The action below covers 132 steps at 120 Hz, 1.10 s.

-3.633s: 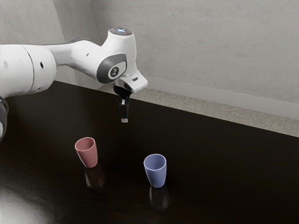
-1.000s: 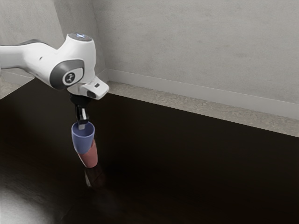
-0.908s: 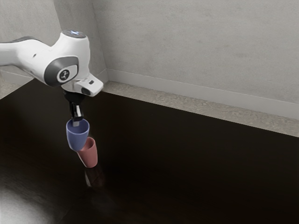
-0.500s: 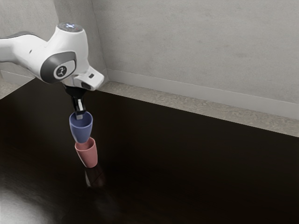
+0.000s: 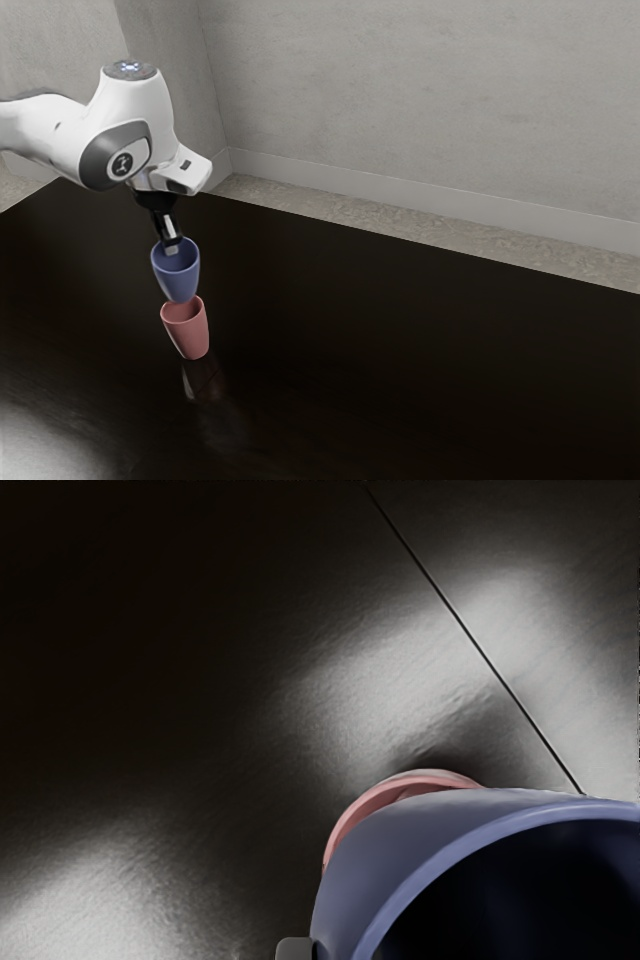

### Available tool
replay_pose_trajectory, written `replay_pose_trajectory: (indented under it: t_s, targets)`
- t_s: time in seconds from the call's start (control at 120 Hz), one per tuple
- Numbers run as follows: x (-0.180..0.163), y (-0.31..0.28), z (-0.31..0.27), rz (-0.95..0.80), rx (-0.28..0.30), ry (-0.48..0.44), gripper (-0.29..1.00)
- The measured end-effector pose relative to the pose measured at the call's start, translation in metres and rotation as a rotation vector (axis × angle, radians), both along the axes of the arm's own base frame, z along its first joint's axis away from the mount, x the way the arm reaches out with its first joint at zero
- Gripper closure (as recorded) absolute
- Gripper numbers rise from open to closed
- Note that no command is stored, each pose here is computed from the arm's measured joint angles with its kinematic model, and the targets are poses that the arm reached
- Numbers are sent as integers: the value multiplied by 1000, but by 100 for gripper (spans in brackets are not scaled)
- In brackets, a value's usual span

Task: Place the right cup onto the left cup

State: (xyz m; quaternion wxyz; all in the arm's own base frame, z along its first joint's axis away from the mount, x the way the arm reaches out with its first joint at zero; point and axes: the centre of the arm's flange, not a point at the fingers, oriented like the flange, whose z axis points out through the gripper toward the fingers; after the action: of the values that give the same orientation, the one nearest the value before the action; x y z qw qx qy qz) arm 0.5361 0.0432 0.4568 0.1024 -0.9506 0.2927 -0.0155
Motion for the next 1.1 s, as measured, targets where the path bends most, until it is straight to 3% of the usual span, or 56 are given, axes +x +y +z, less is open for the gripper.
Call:
replay_pose_trajectory:
  t_s: [0.283,1.1]
  targets:
    - [-3,4,-21,16,-34,4,79]
    - [-10,24,-47,37,-30,56,79]
